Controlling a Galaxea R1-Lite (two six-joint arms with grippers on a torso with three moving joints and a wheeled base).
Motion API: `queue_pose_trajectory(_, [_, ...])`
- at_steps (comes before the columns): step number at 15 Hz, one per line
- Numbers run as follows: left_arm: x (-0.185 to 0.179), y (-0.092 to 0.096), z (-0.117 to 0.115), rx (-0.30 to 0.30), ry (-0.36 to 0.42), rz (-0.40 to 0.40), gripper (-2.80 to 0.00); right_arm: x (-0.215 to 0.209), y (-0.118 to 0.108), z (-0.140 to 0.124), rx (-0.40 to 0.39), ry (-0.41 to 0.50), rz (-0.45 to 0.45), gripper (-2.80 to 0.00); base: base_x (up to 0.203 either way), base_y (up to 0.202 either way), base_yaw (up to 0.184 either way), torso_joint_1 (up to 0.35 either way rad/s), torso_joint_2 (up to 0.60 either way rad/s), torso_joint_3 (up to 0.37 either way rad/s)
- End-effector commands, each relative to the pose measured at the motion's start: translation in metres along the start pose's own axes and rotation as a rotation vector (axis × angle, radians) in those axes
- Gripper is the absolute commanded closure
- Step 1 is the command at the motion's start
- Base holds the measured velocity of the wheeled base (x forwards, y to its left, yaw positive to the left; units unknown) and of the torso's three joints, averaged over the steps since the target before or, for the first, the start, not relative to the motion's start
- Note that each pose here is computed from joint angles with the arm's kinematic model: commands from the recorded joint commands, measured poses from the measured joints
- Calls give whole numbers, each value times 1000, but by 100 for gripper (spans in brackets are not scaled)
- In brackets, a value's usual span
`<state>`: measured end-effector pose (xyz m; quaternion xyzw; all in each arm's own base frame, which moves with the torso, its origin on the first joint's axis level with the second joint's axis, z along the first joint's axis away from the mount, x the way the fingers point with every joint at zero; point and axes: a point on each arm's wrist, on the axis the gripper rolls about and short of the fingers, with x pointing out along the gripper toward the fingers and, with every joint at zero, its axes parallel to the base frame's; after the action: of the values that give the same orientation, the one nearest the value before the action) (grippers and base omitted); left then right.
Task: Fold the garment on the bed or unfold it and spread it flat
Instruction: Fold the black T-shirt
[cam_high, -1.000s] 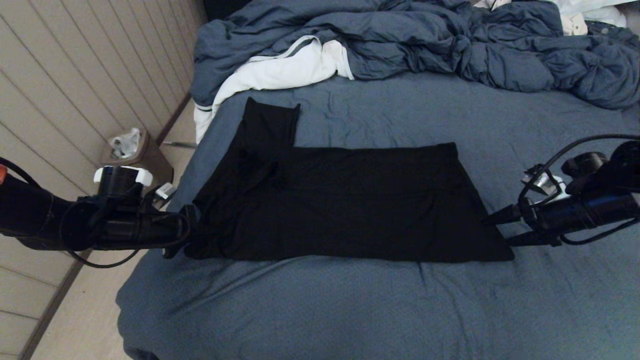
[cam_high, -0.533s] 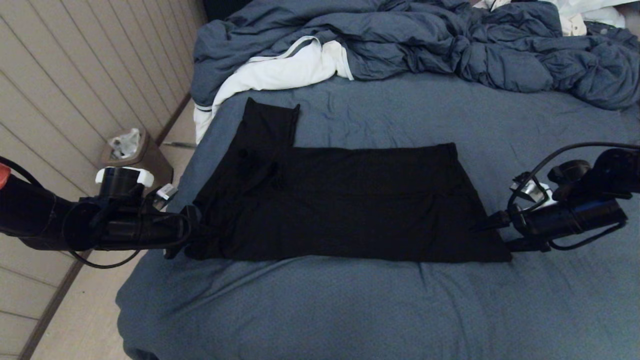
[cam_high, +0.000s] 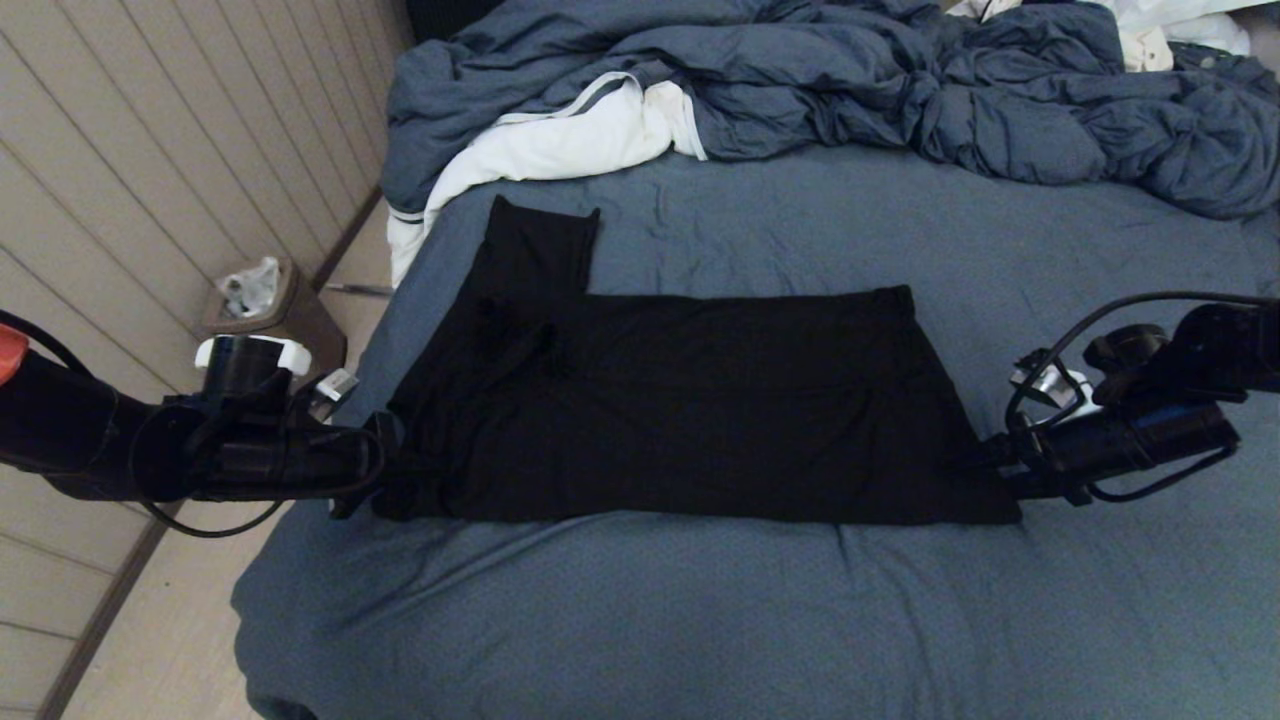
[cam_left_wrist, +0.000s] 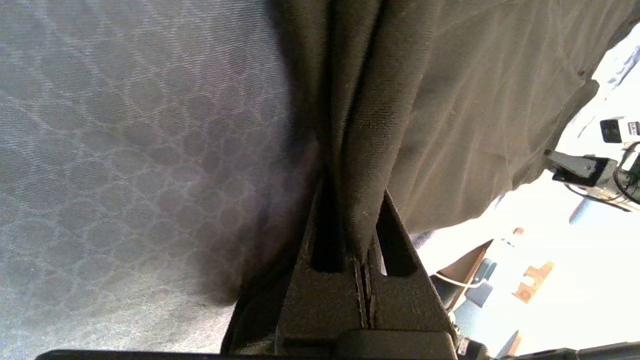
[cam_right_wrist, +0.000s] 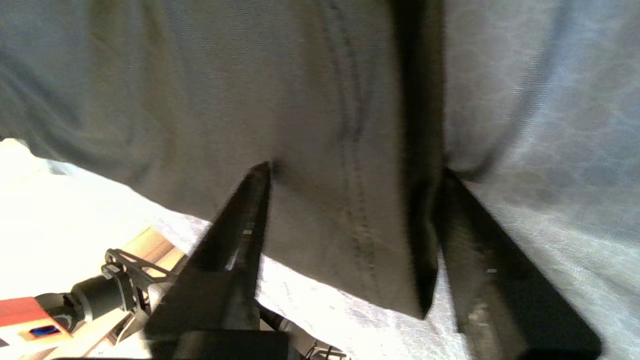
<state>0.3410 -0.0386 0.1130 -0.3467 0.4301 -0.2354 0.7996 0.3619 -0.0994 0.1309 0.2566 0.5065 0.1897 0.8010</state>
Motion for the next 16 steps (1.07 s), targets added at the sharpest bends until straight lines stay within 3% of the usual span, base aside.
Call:
queue_pose_trajectory(1, [1,1,0,-6,5,-2,0,0,-1,0,2,2,4,-280,0,0,0,0,0,0])
queue_pose_trajectory(16, [2,-2,-4,-1,14,-7,0,-3,2,1,-4,-10,3,-280,0,0,0,0,0,0])
